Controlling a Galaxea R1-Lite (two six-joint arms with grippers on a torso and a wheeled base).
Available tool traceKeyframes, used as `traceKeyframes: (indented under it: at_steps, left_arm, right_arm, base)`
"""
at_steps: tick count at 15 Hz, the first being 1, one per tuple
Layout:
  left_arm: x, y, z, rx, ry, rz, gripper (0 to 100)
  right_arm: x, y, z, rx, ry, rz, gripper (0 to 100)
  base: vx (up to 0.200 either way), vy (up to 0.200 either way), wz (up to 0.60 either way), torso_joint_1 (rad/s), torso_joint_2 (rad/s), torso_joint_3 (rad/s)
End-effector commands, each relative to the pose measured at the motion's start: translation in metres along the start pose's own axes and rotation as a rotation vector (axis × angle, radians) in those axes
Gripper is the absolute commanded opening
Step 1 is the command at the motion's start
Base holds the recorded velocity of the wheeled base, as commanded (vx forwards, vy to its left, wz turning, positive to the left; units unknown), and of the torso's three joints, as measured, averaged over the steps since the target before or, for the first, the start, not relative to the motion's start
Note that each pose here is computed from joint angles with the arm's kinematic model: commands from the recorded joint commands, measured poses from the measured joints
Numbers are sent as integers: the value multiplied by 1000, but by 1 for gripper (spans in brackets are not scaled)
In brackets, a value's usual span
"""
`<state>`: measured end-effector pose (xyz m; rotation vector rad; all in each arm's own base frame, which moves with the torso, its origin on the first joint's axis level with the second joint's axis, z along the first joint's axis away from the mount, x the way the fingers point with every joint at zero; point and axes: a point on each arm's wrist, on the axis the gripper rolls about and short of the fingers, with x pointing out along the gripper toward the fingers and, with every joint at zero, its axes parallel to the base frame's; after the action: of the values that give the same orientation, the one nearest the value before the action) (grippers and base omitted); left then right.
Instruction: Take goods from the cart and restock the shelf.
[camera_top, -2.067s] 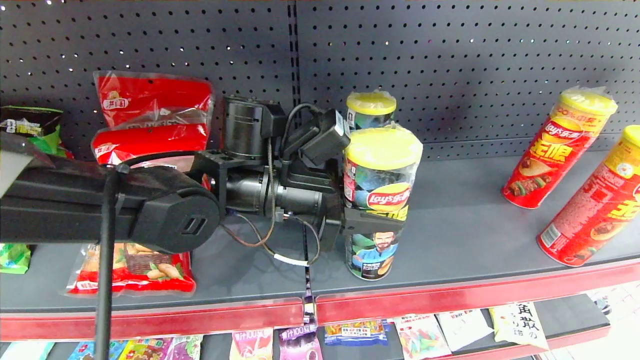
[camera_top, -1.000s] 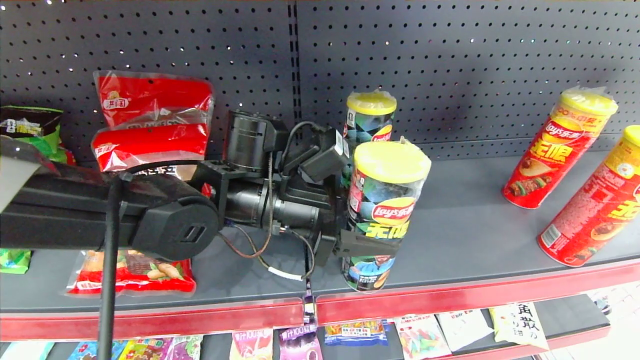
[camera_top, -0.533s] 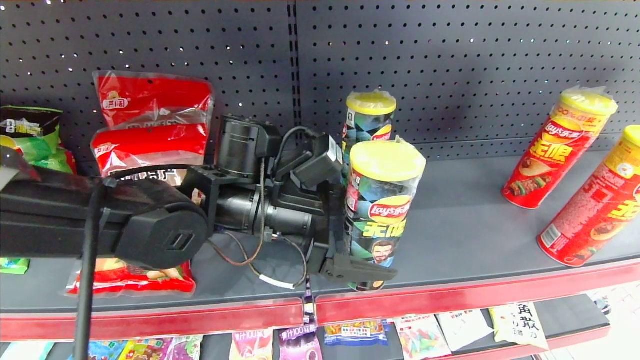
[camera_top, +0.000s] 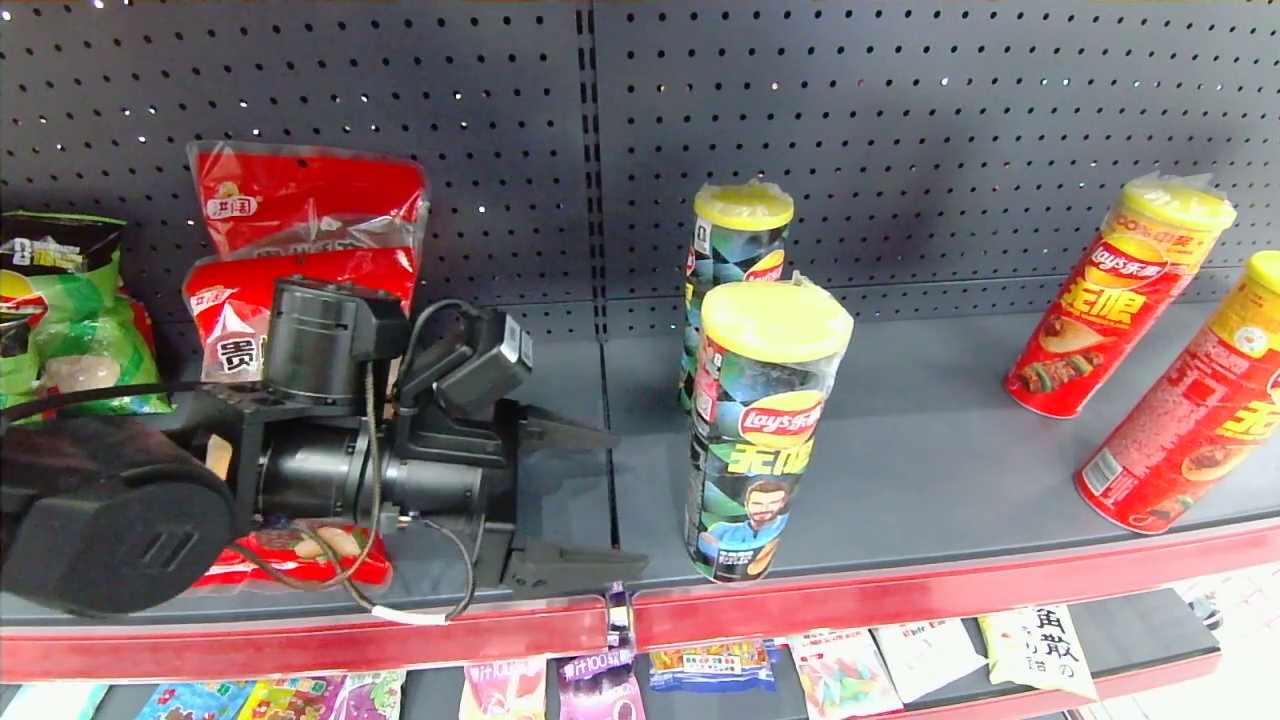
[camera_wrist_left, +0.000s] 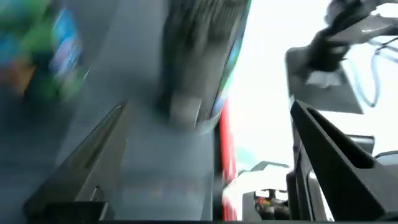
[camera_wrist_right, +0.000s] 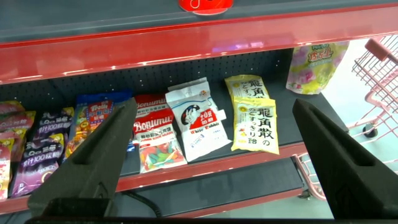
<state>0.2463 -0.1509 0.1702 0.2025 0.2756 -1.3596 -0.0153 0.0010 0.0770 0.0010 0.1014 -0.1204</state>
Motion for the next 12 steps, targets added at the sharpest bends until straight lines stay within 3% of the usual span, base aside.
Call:
traceKeyframes:
  at_steps: [1,3,5,12]
  left_arm:
    - [-19,-14,-2,-44,37,116,100]
    - [-12,-21,-4,-73,96,158,100]
    - [4,-24,-3,-62,139,184,100]
    - [28,-11,-2,-61,159,176,100]
  right_arm:
    - [0,0,0,0,2,-1,100]
    - [0,0,0,-2,1,1,100]
    - [0,0,0,0,1,1,100]
    - [0,0,0,0,1,1,100]
  base:
    - [0,0,0,0,0,0]
    - [0,0,0,0,0,0]
    - [0,0,0,0,0,0]
    - [0,0,0,0,0,0]
